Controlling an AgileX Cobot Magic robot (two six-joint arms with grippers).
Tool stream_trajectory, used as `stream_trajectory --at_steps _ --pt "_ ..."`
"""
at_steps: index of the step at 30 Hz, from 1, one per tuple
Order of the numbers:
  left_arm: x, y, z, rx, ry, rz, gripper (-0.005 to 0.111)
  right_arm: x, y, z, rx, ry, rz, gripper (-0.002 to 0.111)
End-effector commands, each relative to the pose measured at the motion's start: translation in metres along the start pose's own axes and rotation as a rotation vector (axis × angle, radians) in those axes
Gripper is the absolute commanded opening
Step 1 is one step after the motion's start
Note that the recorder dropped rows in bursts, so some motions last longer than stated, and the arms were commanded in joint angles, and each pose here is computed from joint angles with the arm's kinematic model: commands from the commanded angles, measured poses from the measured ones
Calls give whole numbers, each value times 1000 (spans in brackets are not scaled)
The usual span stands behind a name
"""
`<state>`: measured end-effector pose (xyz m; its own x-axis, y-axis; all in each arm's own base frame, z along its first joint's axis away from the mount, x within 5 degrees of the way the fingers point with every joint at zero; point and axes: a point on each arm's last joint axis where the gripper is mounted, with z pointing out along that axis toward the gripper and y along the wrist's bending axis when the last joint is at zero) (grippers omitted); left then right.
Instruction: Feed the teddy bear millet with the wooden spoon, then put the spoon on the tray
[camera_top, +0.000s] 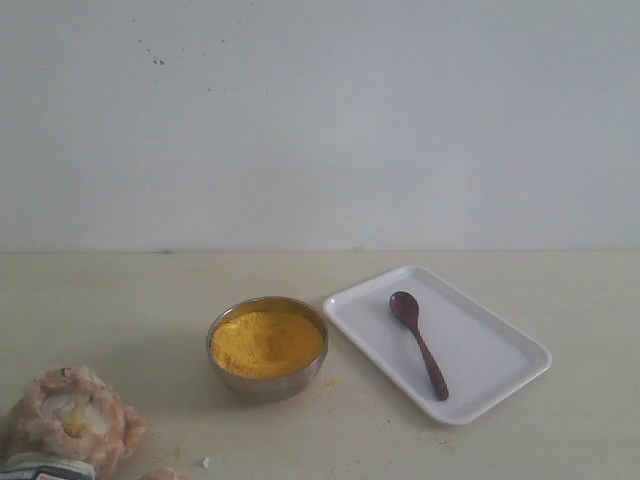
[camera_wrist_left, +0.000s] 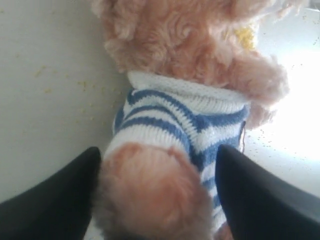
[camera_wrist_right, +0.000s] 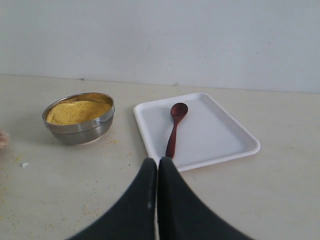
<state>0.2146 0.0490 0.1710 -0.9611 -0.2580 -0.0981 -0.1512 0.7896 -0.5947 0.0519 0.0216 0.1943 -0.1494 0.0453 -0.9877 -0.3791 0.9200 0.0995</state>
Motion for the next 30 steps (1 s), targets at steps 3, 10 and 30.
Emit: stream_trajectory --at_steps 3,10,30 --pt "-3 -2 -1 28 -19 -30 79 0 0 0 2 -4 -9 0" --pt "-29 -17 -24 63 -53 -23 80 0 0 0 2 -4 -9 0" --pt "-41 -80 -84 283 -288 7 17 0 0 0 2 -4 -9 0"
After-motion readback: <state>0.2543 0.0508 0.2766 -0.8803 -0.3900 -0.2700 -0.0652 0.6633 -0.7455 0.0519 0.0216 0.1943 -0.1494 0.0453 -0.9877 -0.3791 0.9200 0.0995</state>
